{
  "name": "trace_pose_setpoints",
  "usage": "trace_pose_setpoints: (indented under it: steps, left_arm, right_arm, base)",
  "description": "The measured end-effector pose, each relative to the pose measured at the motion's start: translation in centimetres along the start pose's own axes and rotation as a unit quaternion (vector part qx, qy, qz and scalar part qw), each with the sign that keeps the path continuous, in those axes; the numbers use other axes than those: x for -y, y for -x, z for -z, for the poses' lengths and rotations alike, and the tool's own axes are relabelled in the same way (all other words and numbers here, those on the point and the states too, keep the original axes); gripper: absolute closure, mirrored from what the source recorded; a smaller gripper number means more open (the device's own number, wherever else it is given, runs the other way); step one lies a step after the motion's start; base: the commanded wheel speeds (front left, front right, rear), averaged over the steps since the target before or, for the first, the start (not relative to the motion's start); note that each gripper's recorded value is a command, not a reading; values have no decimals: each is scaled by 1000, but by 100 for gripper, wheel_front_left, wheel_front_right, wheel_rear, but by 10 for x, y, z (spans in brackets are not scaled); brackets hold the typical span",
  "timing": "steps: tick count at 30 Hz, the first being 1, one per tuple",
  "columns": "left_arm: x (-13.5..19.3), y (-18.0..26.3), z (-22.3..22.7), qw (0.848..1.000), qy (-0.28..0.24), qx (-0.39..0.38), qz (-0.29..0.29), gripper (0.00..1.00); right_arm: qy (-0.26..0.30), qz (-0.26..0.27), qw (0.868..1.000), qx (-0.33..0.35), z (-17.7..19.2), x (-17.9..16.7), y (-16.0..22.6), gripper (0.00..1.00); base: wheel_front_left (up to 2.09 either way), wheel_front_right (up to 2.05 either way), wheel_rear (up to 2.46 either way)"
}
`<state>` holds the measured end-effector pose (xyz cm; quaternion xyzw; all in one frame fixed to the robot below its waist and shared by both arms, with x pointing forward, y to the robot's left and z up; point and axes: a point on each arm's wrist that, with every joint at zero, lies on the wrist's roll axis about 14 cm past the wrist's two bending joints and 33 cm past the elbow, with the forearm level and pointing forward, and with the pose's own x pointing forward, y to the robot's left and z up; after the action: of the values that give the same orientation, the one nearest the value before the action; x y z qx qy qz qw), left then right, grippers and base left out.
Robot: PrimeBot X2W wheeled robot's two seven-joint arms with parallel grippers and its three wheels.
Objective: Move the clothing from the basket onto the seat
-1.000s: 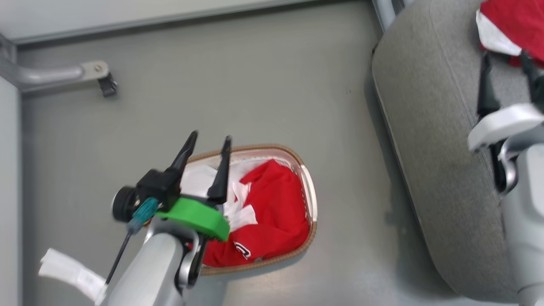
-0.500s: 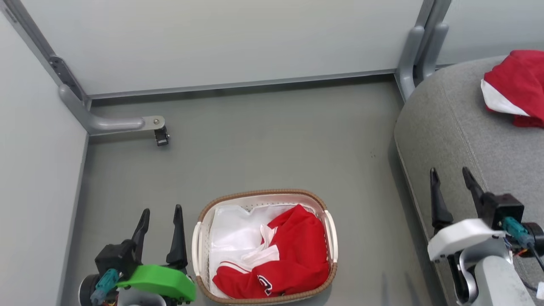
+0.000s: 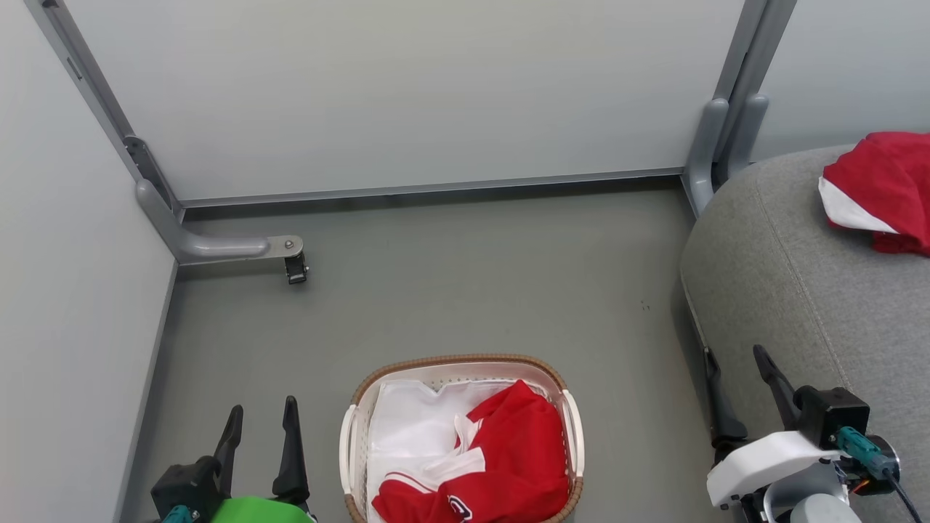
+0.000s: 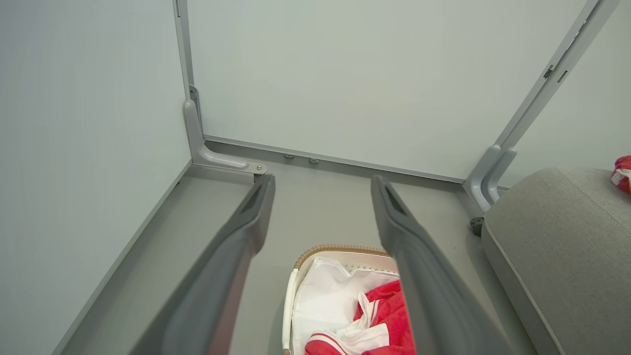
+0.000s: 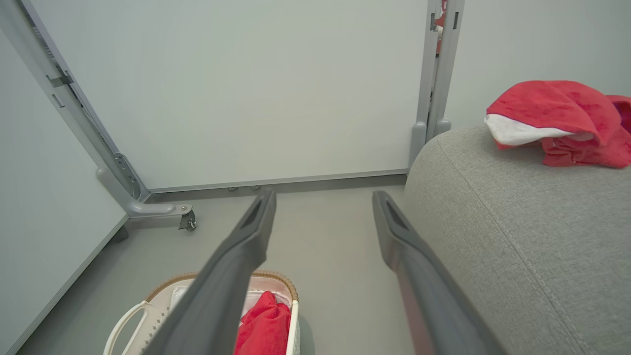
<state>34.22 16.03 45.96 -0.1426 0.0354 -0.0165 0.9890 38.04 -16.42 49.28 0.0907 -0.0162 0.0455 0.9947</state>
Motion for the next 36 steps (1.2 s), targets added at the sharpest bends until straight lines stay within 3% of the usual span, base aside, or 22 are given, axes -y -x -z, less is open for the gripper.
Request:
trace_pose_setpoints:
  steps: [21,36]
  left_arm:
    - [3,1,6,1000,2,-7,6,0]
    - [13,-14,6,1000,-12,-10,27,0]
  right_arm:
    - [-12,-17,1000,-5,3,-12,2,0]
    - [-9,-2,1000,-7,6,-2,-3,0]
  base:
    - [0,0,0]
    - [0,0,0]
